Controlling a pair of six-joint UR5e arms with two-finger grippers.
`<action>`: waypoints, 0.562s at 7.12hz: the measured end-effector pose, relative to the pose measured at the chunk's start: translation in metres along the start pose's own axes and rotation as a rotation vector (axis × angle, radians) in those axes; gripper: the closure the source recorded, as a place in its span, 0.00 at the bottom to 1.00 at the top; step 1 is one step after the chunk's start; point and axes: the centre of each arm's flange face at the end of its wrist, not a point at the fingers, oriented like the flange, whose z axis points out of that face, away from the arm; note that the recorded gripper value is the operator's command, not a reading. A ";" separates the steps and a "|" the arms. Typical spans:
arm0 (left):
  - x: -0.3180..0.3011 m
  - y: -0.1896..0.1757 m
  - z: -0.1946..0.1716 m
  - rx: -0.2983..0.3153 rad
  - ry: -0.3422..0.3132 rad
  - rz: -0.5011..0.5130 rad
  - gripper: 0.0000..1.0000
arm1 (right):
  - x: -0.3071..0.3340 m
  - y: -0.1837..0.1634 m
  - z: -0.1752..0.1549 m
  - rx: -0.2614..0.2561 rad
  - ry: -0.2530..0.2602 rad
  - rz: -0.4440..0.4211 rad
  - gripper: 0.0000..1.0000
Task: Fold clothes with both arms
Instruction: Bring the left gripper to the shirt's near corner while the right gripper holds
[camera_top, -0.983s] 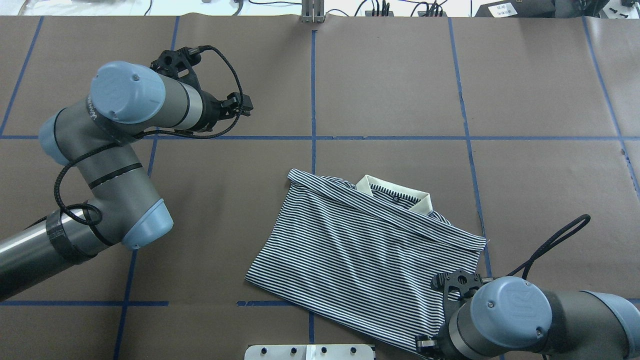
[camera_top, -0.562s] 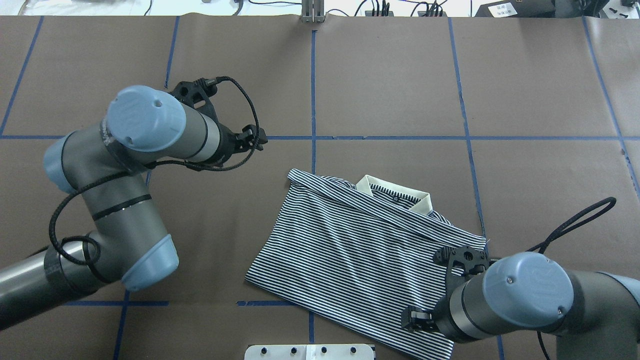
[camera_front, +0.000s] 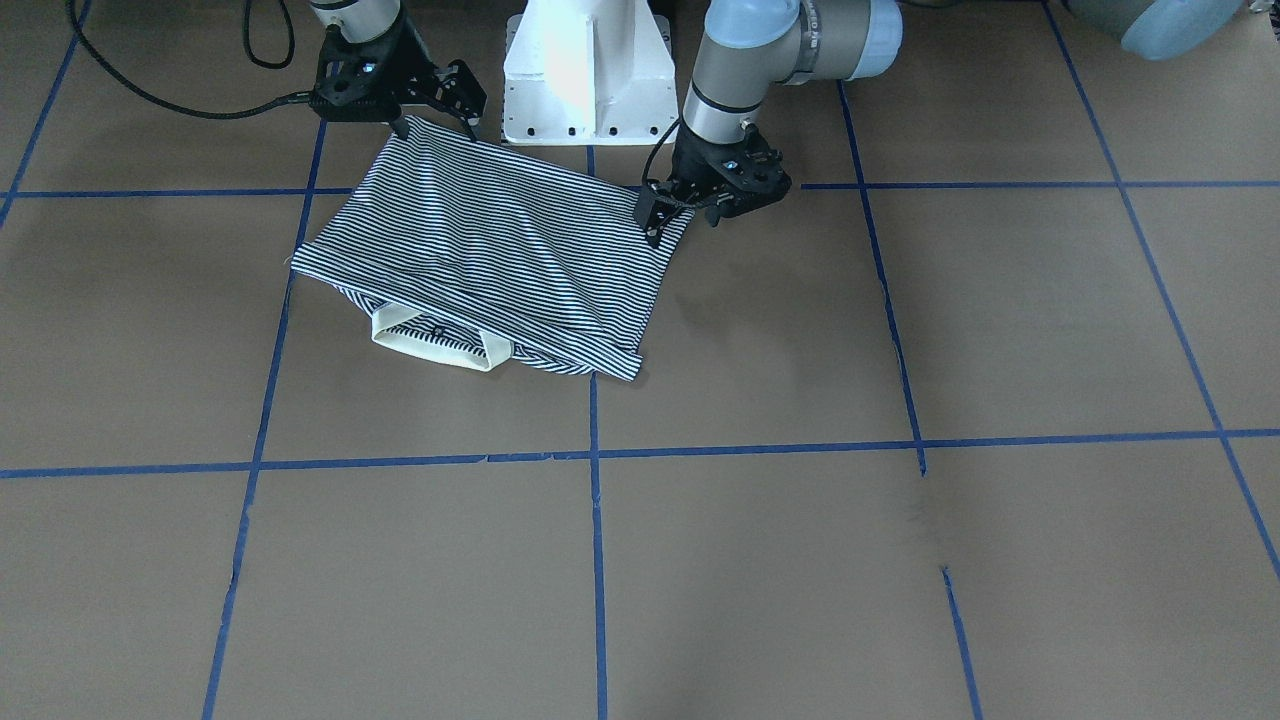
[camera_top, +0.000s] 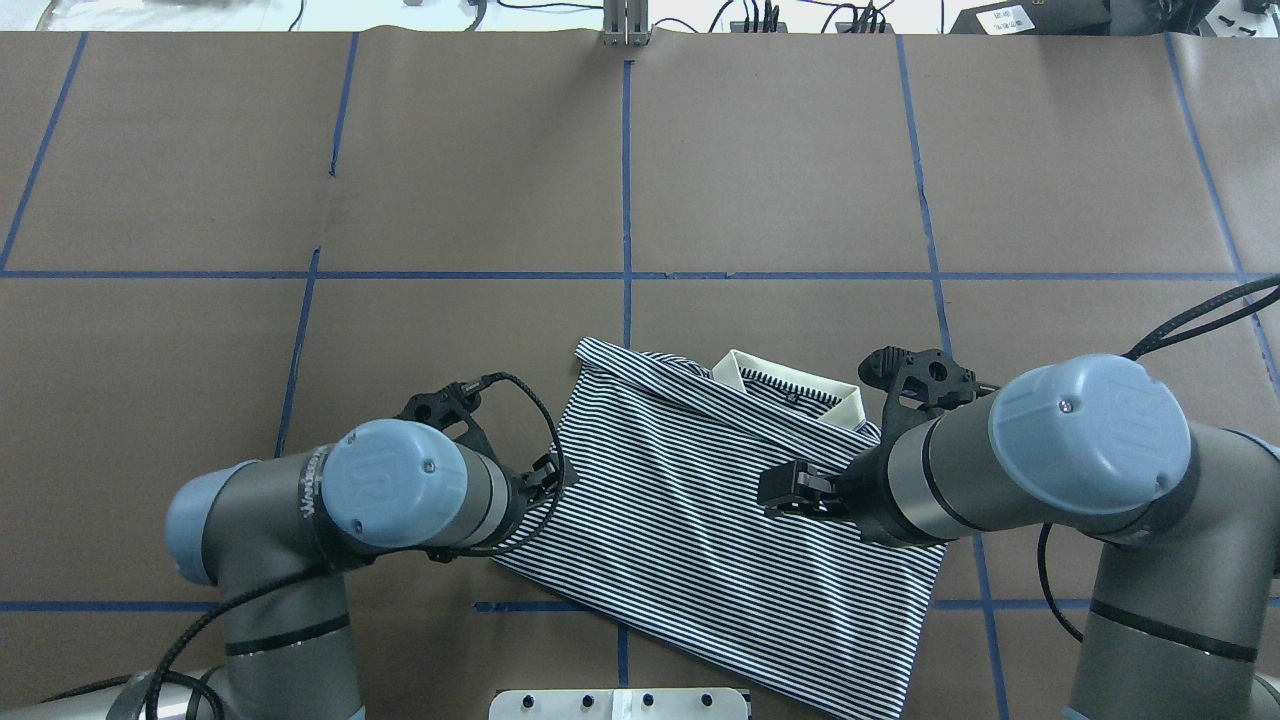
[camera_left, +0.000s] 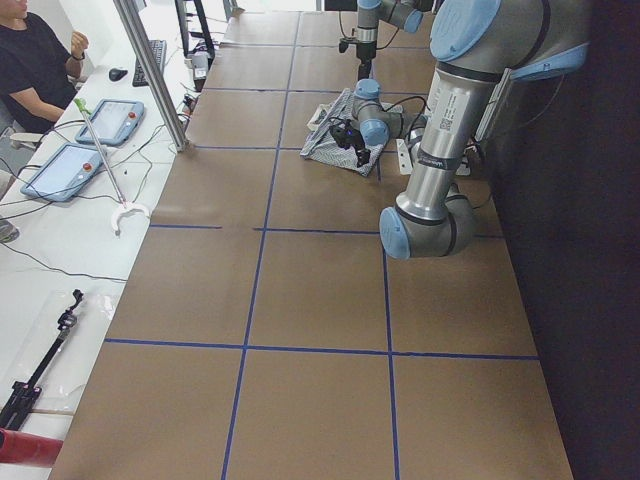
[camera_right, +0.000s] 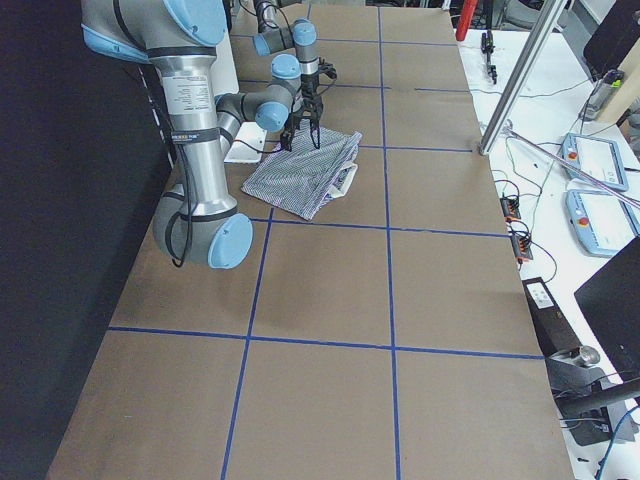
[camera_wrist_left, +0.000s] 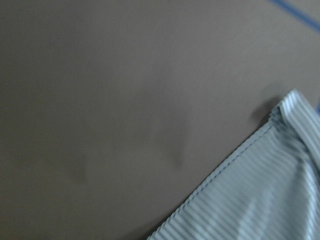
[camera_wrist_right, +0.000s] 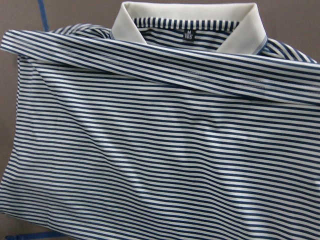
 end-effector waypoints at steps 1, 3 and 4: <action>-0.006 0.014 0.011 -0.006 -0.019 -0.006 0.01 | -0.001 -0.004 -0.003 0.009 -0.005 0.002 0.00; -0.010 0.021 0.020 0.002 -0.045 -0.009 0.02 | -0.003 -0.009 -0.008 0.020 -0.014 0.006 0.00; -0.011 0.021 0.021 0.007 -0.055 -0.010 0.03 | -0.007 -0.011 -0.011 0.022 -0.023 0.007 0.00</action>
